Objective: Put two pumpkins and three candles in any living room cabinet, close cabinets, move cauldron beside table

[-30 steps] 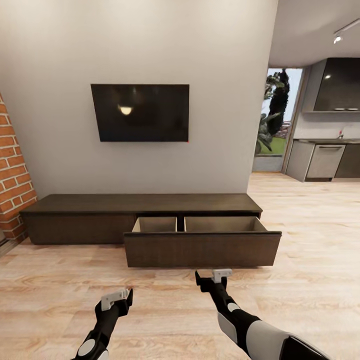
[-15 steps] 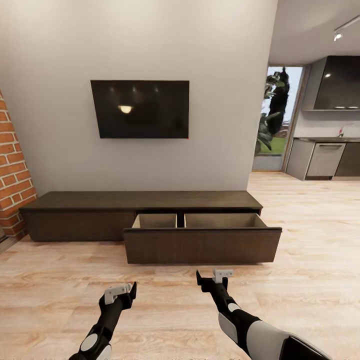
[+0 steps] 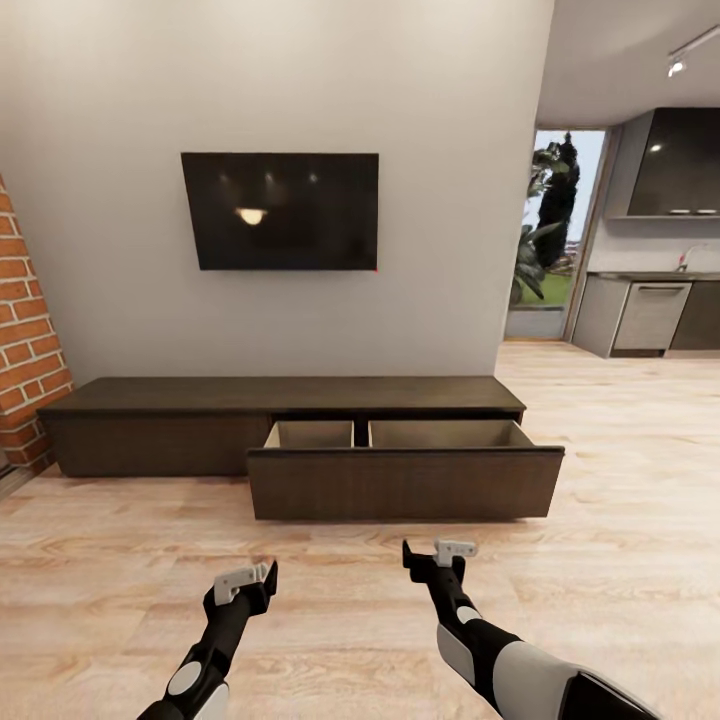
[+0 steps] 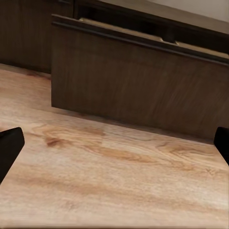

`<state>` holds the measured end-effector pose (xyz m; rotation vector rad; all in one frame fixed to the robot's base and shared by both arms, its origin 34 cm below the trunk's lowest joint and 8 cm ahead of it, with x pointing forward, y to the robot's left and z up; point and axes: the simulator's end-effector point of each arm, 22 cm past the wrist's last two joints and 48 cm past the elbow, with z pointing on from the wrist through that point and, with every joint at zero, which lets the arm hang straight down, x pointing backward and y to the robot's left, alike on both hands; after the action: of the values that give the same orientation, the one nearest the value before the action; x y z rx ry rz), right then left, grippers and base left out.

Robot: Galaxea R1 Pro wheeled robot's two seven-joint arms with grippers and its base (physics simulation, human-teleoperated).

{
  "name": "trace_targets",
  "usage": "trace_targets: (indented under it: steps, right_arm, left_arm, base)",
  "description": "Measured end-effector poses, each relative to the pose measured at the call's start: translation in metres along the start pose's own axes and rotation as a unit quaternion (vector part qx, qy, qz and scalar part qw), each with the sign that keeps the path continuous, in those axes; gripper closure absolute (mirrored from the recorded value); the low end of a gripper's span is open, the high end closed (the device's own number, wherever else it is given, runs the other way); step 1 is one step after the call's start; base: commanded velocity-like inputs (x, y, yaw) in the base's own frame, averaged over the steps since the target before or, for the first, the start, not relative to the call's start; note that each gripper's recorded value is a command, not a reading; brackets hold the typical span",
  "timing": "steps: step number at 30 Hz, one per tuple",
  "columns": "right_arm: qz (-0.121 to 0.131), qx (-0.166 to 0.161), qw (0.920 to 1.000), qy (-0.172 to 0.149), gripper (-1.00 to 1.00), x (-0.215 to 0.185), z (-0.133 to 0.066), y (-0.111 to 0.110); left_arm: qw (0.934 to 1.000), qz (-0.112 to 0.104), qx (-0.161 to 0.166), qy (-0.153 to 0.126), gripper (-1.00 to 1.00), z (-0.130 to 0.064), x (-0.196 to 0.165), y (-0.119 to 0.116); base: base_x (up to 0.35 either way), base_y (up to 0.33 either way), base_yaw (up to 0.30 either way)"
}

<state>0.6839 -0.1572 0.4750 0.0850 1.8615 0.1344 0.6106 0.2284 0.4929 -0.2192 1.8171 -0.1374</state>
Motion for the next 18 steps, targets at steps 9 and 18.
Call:
trace_targets:
  steps: [9, 18]
  right_arm:
    - [0.001, 0.013, 0.9999, -0.001, -1.0, 0.021, 0.001, -0.009]
    - [0.001, 0.015, 0.9999, 0.008, -1.0, 0.042, 0.003, -0.012]
  left_arm:
    - [1.0, 0.0, 0.0, 0.0, -1.0, 0.0, 0.021, 0.005]
    - [1.0, 0.0, -0.002, 0.008, -1.0, 0.001, 0.041, 0.009]
  base:
    - [0.0, 0.0, 0.0]
    - [0.0, 0.0, 0.0]
